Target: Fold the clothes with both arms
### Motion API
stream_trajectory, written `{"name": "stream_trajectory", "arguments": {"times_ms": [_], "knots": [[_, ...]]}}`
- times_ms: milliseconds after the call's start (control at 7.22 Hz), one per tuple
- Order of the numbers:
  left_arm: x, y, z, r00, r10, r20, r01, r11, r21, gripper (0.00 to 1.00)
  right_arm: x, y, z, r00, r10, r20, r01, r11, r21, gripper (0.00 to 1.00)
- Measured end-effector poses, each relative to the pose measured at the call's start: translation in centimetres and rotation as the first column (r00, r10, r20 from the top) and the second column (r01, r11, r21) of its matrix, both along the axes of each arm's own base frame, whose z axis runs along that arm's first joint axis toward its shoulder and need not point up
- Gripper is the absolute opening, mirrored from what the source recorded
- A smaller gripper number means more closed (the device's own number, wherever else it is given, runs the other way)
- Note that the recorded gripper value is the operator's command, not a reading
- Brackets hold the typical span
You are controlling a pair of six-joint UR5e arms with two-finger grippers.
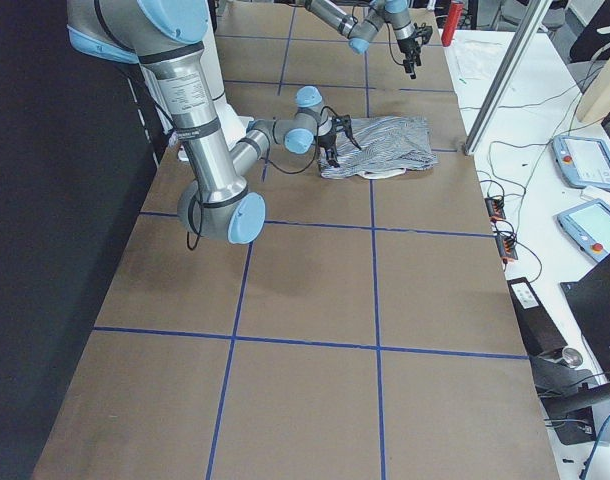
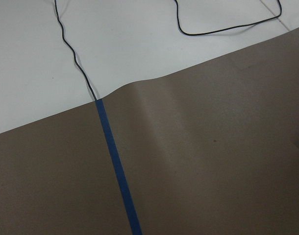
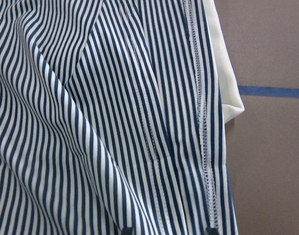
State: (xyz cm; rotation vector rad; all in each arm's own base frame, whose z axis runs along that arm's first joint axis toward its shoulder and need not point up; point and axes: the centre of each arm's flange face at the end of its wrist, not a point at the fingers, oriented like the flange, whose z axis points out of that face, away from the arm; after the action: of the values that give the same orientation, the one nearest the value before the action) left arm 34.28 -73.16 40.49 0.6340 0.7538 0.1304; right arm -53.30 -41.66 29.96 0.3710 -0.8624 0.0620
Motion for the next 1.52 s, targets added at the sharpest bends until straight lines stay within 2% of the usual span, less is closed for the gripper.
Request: {"name": "stream_trajectory", "arguments": {"times_ms": [277, 554, 1109, 1247, 1386, 1524], "knots": [[0.12, 0.05, 0.04, 1.0, 0.002, 0.0, -0.002, 1.0, -0.001, 1.0, 0.06, -0.01, 0.63, 1.0, 0.0, -0.017, 0.0, 1.0, -0.014, 0.56], [0.17, 0.08, 0.11, 1.0, 0.002, 0.001, -0.002, 1.0, -0.002, 1.0, 0.09, 0.02, 0.77, 1.0, 0.004, -0.018, -0.004, 1.0, -0.022, 0.35], [0.27, 0.16, 0.2, 1.0, 0.004, 0.002, -0.004, 1.0, -0.002, 1.0, 0.18, 0.09, 0.5, 1.0, 0.018, -0.005, -0.019, 0.999, -0.037, 0.31], [0.28, 0.16, 0.2, 1.0, 0.004, 0.002, -0.004, 1.0, -0.002, 1.0, 0.19, 0.08, 0.51, 1.0, 0.02, -0.005, -0.02, 0.999, -0.037, 0.1], [0.28, 0.16, 0.2, 1.0, 0.004, 0.002, -0.004, 1.0, -0.003, 1.0, 0.18, 0.11, 0.54, 1.0, 0.025, -0.003, -0.025, 0.999, -0.042, 0.0], [0.28, 0.16, 0.2, 1.0, 0.004, 0.002, -0.004, 1.0, -0.002, 1.0, 0.17, 0.14, 0.51, 0.999, 0.039, 0.002, -0.039, 0.998, -0.056, 0.0]]}}
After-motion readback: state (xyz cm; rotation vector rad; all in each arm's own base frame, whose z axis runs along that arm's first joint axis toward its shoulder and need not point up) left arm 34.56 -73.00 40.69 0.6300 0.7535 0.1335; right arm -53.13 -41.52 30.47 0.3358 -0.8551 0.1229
